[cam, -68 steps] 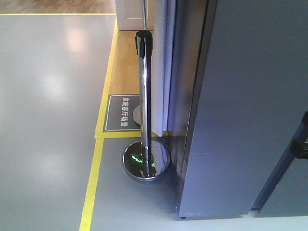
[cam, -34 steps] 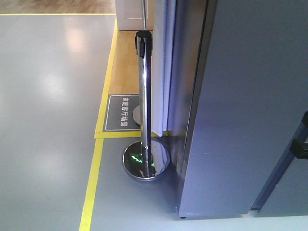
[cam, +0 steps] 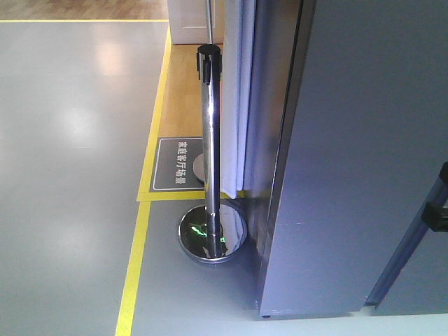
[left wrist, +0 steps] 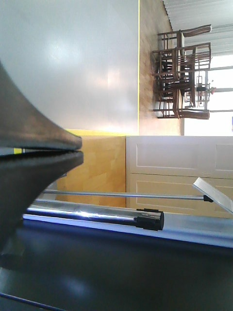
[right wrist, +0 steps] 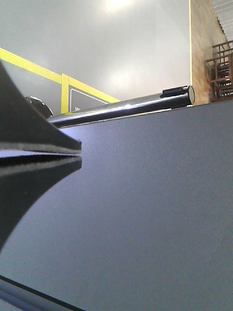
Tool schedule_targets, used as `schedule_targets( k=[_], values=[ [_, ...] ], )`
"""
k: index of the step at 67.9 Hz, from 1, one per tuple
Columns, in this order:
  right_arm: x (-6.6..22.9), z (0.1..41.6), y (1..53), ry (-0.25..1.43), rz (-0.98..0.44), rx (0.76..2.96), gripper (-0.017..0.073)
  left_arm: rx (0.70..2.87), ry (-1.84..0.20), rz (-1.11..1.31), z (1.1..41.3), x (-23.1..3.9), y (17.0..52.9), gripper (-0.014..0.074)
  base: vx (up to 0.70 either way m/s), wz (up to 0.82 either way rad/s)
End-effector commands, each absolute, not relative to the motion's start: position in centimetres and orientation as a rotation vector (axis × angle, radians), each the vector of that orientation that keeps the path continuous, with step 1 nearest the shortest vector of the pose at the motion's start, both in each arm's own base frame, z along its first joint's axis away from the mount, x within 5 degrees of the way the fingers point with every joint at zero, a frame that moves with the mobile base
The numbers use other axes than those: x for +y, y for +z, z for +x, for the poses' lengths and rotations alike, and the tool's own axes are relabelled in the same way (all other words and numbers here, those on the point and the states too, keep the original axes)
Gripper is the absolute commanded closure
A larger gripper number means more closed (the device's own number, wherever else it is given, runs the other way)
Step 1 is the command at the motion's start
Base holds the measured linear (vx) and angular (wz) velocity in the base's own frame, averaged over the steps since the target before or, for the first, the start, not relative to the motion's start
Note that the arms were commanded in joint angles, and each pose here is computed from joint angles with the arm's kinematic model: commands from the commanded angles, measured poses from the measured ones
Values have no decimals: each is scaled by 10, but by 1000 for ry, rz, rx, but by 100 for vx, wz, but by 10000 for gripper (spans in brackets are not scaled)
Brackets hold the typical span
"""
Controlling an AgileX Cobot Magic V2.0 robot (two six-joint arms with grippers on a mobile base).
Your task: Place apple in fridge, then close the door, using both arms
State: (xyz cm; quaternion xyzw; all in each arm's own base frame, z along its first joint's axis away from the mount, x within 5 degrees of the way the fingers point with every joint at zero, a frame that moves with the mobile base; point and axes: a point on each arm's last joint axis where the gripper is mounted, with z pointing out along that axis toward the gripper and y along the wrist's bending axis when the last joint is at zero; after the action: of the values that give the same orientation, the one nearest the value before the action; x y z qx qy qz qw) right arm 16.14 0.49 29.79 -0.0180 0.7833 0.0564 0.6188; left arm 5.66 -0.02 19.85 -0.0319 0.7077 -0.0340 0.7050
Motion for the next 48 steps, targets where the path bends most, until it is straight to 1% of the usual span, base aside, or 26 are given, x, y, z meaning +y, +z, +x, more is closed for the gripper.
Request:
schedule_targets(
  k=[1, 48],
  values=[
    [4, 163, 306, 89, -62, 1777, 561, 1508, -81, -78, 56, 0, 196, 599, 0, 0],
    [3, 163, 306, 86, -60, 1776, 561, 1508, -81, -78, 56, 0, 197, 599, 0, 0]
  ],
)
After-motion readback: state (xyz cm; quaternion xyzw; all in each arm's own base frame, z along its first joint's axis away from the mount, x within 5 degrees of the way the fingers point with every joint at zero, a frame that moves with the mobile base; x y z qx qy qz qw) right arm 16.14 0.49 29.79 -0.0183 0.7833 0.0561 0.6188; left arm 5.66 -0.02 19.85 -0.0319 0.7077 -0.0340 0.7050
